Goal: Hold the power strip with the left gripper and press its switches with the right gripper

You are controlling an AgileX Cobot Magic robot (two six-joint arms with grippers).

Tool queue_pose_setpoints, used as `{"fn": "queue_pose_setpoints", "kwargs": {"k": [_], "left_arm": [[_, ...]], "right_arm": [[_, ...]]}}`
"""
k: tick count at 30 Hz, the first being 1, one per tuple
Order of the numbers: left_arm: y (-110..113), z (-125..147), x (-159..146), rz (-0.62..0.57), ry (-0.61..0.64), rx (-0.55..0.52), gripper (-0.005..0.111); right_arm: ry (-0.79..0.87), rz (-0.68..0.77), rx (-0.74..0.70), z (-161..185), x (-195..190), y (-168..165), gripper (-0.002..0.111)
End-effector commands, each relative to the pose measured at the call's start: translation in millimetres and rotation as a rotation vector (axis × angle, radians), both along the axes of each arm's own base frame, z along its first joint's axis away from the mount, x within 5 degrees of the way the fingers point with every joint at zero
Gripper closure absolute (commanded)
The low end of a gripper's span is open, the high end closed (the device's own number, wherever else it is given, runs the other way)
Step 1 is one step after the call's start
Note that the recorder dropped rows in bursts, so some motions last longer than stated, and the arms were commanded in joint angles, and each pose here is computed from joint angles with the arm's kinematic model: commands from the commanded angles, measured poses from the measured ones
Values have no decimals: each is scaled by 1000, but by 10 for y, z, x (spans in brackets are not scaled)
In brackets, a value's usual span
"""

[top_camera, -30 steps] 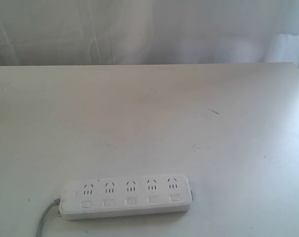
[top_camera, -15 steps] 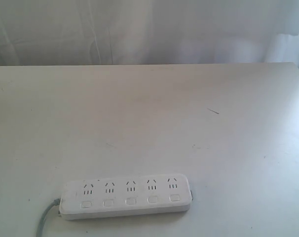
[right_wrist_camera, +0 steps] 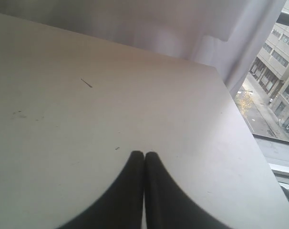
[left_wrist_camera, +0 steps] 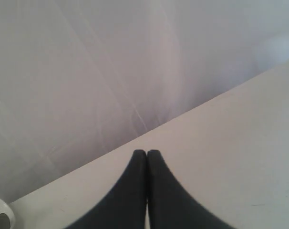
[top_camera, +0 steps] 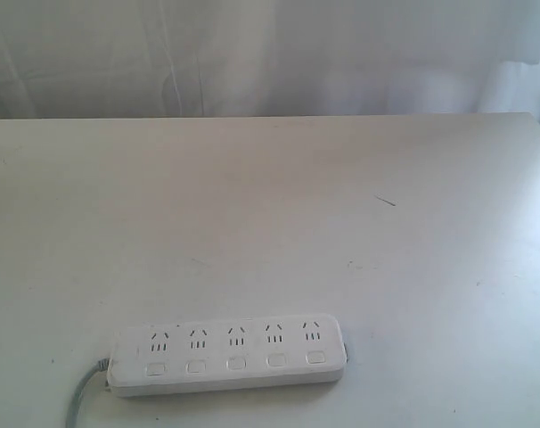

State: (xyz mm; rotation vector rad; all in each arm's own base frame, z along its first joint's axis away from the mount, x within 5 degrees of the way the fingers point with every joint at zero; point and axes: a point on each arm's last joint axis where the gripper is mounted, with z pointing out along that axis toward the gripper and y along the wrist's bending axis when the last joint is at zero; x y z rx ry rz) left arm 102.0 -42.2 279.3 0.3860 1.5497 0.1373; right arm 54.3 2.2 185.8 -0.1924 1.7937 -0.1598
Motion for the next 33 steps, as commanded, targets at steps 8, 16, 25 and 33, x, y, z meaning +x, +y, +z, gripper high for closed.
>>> {"fn": "queue_pose_setpoints", "kwargs": {"k": [8,16,25,33], "left_arm": [[-60,-46,-6,-81,32,-83,107],[141,-218,101,53,135,-166,107],[520,-247,143,370,137,-536,107],[621,-394,80,477,128,-522,107]], "right_arm": [[-3,-6,-11,-11,0,-5,108],[-3,-6,-11,-11,0,-5,108],[-3,-6,-11,-11,0,-5,108],[-3,-6,-9,-11,0,-5,108]]}}
